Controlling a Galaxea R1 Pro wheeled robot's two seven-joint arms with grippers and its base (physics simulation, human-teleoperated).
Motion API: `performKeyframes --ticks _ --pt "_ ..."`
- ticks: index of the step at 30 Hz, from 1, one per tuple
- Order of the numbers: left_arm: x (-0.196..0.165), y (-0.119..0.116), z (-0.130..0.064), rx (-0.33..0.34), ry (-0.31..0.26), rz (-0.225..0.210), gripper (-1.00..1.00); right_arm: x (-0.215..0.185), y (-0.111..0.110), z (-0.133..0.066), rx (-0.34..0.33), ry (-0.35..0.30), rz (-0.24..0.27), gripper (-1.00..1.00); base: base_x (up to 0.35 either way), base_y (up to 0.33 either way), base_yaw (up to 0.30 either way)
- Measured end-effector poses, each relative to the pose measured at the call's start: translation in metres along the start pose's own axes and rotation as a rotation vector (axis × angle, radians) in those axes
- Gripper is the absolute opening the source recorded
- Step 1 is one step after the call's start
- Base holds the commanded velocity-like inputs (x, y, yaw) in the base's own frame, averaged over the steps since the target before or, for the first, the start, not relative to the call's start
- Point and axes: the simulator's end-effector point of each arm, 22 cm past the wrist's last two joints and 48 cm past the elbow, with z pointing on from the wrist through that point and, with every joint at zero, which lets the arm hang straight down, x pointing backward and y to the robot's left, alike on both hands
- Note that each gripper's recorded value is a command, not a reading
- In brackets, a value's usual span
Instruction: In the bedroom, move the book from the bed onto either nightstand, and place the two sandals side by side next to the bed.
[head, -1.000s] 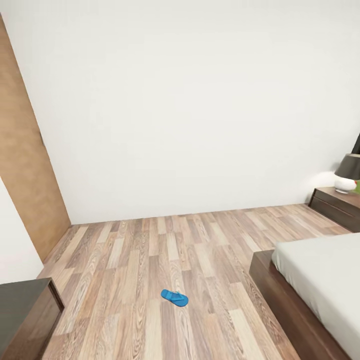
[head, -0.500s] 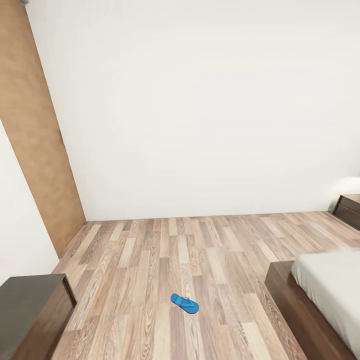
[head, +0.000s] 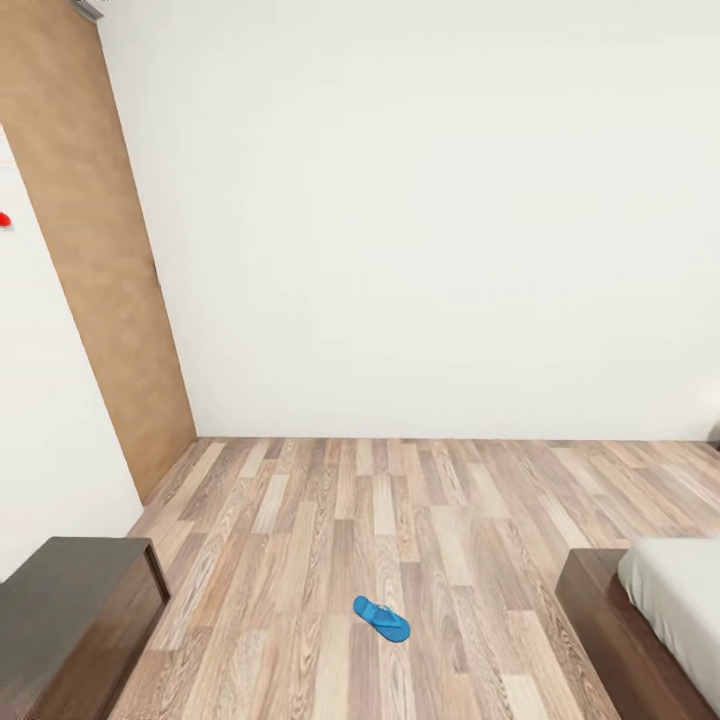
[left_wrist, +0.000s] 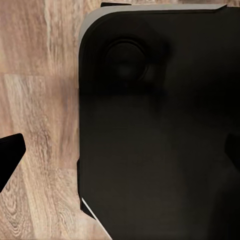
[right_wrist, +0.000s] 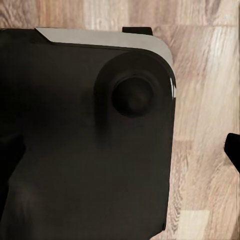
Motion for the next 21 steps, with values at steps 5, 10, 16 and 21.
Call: performKeyframes --ticks 5,10,16,21 --pt "-0.0004 0.0004 0.0 -0.001 -0.001 0.0 1.0 0.0 0.0 0.0 0.0 0.0 0.0 1.0 0.113 -0.12 0.177" --pt "-0.0007 0.0005 0.0 -0.001 -0.001 0.0 1.0 -0.0002 0.0 0.0 0.0 0.0 0.0 1.0 0.121 -0.117 0.177" --pt "-0.0009 0.0005 0.0 -0.001 -0.002 0.0 1.0 -0.0003 0.0 0.0 0.0 -0.001 0.0 1.0 0.126 -0.116 0.177" --pt "-0.001 0.0005 0.0 -0.001 -0.002 0.0 1.0 -0.0003 0.0003 0.0 -0.001 -0.001 0.0 1.0 0.128 -0.116 0.177"
